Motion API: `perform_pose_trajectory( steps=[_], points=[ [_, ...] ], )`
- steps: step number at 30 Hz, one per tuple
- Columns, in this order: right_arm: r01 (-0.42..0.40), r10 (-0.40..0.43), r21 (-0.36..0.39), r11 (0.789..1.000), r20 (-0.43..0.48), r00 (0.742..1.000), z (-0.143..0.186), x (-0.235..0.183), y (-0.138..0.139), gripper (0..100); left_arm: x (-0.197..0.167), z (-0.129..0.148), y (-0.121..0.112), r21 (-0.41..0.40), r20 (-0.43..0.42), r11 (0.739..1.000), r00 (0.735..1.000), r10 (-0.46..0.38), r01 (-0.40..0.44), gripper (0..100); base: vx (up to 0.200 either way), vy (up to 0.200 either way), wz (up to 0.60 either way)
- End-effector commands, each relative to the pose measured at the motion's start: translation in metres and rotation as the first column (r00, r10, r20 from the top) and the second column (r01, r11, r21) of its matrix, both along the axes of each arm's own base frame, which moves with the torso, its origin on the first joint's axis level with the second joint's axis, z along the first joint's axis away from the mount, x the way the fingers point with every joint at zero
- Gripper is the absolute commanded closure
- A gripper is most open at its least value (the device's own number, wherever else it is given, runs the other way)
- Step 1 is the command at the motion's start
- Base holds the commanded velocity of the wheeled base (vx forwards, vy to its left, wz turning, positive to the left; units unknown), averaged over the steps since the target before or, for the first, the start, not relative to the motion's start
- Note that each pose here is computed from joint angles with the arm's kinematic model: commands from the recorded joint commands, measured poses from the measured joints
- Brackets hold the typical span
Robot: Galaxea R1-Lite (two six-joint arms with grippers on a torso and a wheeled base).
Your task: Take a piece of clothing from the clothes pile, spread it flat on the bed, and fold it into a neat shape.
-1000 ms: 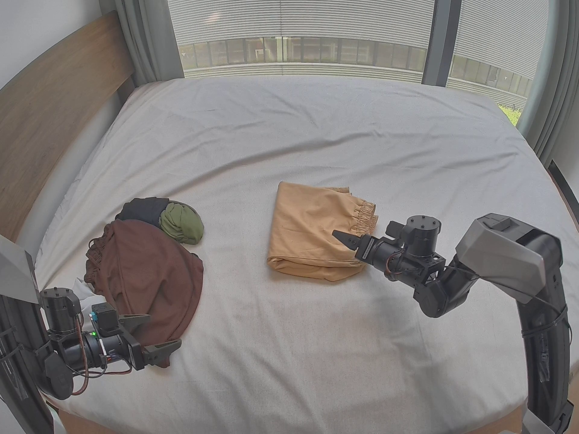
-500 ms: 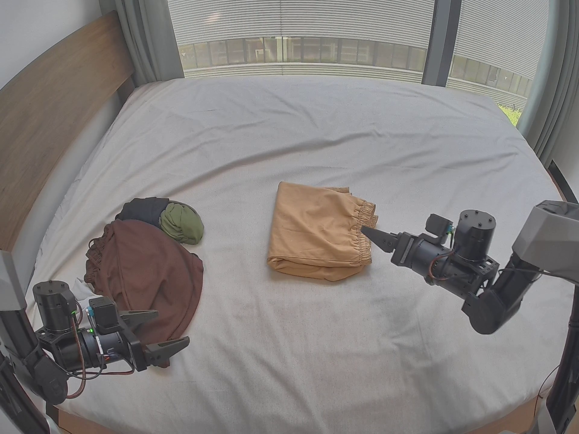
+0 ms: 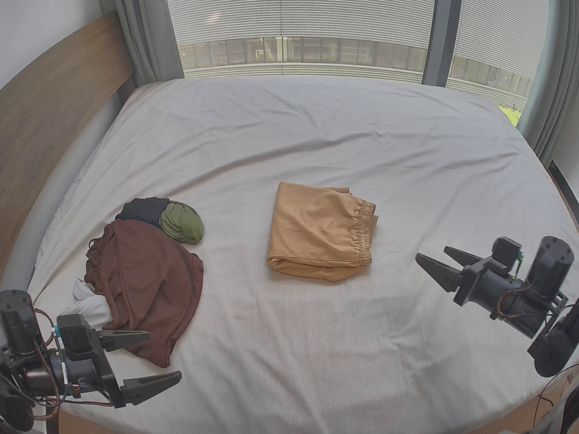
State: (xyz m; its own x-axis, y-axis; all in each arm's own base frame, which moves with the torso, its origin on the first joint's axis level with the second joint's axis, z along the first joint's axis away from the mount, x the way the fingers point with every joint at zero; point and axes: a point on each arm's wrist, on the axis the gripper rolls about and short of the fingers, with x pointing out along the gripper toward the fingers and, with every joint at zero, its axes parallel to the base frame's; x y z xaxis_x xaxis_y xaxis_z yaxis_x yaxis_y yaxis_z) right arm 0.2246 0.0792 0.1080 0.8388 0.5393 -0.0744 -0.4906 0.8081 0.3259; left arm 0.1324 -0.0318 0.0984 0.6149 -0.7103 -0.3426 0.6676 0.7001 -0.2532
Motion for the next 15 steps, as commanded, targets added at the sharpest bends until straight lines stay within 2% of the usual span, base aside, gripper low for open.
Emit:
perform_pose_trajectory(
  steps=[1, 6, 9, 15],
  points=[
    [0.053, -0.053, 0.002, 0.999, 0.138, 0.989, 0.027, -0.06, -0.029, 0, -0.042, 0.017, 0.003, -0.024, 0.126, 0.999, 0.992, -0.019, 0.022, 0, 0.0, 0.0, 0.0],
    [0.108, -0.111, 0.027, 0.994, 0.198, 0.974, 0.043, -0.084, -0.044, 0, -0.057, 0.017, 0.006, -0.044, 0.115, 0.999, 0.993, -0.014, 0.02, 0, 0.0, 0.0, 0.0],
    [0.138, -0.139, 0.02, 0.99, 0.187, 0.972, 0.046, -0.102, -0.052, 0, -0.067, 0.016, 0.007, -0.047, 0.105, 0.999, 0.994, -0.013, 0.018, 0, 0.0, 0.0, 0.0],
    [0.145, -0.147, 0.029, 0.989, 0.221, 0.964, 0.051, -0.144, -0.06, 0, -0.086, 0.013, 0.01, -0.07, 0.109, 0.998, 0.994, -0.004, 0.011, 0, 0.0, 0.0, 0.0]
  ],
)
